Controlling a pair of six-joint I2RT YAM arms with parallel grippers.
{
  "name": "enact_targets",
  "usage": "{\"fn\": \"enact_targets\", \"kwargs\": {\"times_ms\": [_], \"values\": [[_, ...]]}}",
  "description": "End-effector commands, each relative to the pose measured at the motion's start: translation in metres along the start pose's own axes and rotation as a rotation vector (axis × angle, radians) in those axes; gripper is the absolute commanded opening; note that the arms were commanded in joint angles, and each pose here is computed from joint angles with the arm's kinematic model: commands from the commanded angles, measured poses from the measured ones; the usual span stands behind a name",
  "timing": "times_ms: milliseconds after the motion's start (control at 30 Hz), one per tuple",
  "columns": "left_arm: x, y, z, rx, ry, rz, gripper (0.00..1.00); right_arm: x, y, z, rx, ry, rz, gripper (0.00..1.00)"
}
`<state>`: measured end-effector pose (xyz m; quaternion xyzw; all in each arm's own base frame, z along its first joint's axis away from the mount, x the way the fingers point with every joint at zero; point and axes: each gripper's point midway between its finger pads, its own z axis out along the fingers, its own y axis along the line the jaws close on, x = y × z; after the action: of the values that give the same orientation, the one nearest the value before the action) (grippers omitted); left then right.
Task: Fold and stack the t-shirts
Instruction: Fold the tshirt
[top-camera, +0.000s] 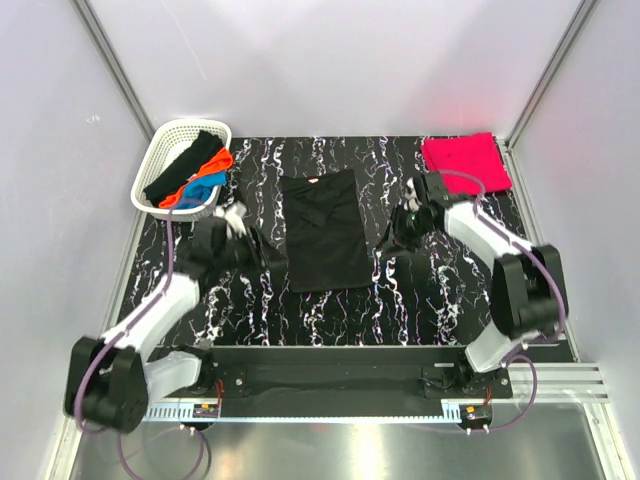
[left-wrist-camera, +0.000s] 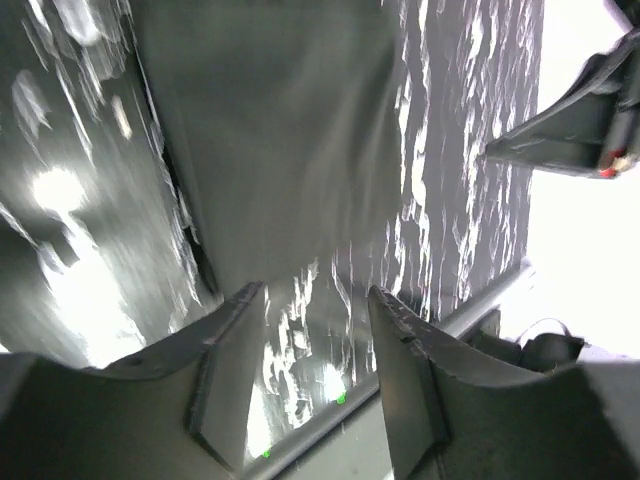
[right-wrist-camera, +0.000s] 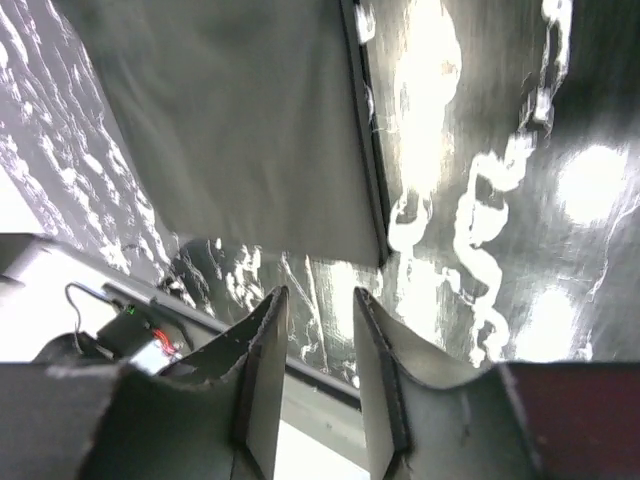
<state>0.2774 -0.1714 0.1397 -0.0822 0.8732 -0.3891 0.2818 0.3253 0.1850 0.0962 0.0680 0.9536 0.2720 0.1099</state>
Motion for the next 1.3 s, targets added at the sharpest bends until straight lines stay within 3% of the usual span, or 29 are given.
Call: {"fn": "enact_targets", "kwargs": {"times_ms": [0,67,100,200,300,333,367,433,800,1033,1267], "values": [[0.039,0.006,0.003,-0.036,-0.036,-0.15,0.54,0.032,0.0,0.0,-0.073,-0.016,0.157,0.4],[0.067,0.011,0.003,-0.039,-0.029,-0.253,0.61,0.035,0.014,-0.008,-0.154,-0.077,0.194,0.48],[0.061,0.005,-0.001,-0.005,-0.092,-0.267,0.64,0.054,0.003,-0.001,-0.154,-0.047,0.235,0.5],[0.073,0.014,0.0,0.017,-0.136,-0.394,0.7,0.071,0.003,0.0,-0.233,-0.077,0.329,0.52],[0.078,0.027,0.005,-0.001,-0.169,-0.507,0.72,0.085,-0.002,0.013,-0.259,-0.073,0.41,0.66],[0.08,0.03,0.006,-0.002,-0.173,-0.559,0.72,0.083,0.001,0.015,-0.279,-0.089,0.41,0.91],[0.082,0.034,0.008,-0.005,-0.178,-0.589,0.72,0.087,-0.002,0.019,-0.269,-0.079,0.457,0.99],[0.088,0.046,0.013,-0.021,-0.19,-0.691,0.69,0.087,-0.003,0.026,-0.28,-0.106,0.473,1.0],[0.105,0.062,0.035,-0.13,-0.168,-0.809,0.58,0.1,-0.021,0.05,-0.149,-0.183,0.629,1.0],[0.107,0.066,0.043,-0.194,-0.17,-0.83,0.52,0.106,-0.041,0.059,-0.072,-0.219,0.688,0.69],[0.109,0.073,0.052,-0.248,-0.162,-0.838,0.49,0.103,-0.053,0.069,-0.014,-0.233,0.655,0.64]]}}
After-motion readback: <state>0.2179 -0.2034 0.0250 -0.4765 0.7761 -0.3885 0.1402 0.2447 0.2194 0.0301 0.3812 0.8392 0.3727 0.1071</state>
